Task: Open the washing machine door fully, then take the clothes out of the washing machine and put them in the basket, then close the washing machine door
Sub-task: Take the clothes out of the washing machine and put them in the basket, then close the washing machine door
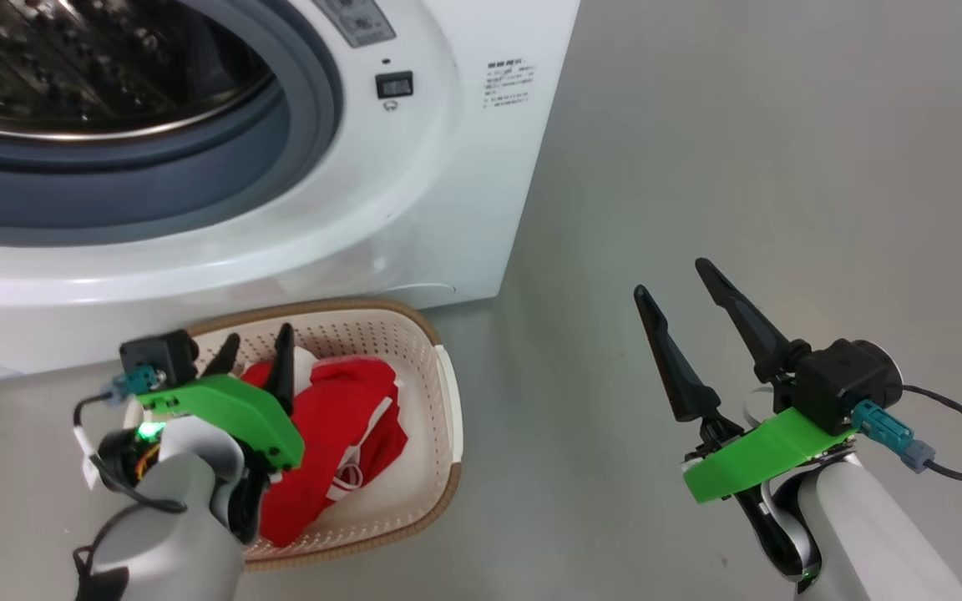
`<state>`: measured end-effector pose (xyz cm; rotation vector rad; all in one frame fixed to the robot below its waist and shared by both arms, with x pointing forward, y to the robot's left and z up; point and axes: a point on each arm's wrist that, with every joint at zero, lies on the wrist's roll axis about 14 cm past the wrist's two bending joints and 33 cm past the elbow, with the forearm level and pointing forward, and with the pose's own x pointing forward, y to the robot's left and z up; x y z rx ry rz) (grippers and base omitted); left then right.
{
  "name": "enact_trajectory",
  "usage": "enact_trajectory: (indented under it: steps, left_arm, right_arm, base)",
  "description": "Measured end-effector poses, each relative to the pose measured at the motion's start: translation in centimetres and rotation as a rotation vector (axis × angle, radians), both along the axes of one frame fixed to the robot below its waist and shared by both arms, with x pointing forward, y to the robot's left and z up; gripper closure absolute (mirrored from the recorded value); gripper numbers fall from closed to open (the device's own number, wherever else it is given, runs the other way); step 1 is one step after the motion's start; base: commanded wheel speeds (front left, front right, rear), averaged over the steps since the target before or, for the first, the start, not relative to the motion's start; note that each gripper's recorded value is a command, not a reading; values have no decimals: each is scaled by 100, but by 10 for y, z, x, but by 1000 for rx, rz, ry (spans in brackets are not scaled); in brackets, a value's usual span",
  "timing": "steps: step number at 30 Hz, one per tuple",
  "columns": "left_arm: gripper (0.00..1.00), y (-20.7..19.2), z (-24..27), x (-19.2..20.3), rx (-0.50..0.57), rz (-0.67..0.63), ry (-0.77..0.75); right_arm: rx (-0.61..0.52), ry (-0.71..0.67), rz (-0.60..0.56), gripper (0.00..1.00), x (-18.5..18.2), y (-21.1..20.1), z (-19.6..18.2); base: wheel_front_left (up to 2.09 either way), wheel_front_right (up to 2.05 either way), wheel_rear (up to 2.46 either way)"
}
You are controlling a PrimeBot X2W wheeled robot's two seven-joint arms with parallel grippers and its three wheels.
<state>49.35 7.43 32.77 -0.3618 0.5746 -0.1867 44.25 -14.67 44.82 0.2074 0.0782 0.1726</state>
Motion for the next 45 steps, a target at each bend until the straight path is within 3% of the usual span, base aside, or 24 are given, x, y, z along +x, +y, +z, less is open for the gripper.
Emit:
enact_trajectory:
  steps: [15, 27, 37, 45]
  left_arm:
    - [0, 21, 67, -25, -46, 42, -231]
    - [0, 50, 132, -52, -24, 116, -439]
    - [0, 59, 166, -79, 18, 138, -552]
    - [0, 70, 172, -107, 56, 144, -546]
  right_arm:
    - [16, -52, -12, 0, -24, 0, 26]
    - [28, -112, -60, 0, -51, -12, 50]
    - [17, -147, -93, 0, -71, -21, 61]
    - [8, -174, -105, 0, -84, -24, 68]
  base:
    - [0, 0, 0]
    - [0, 0, 0]
    - [0, 0, 0]
    - [0, 0, 0]
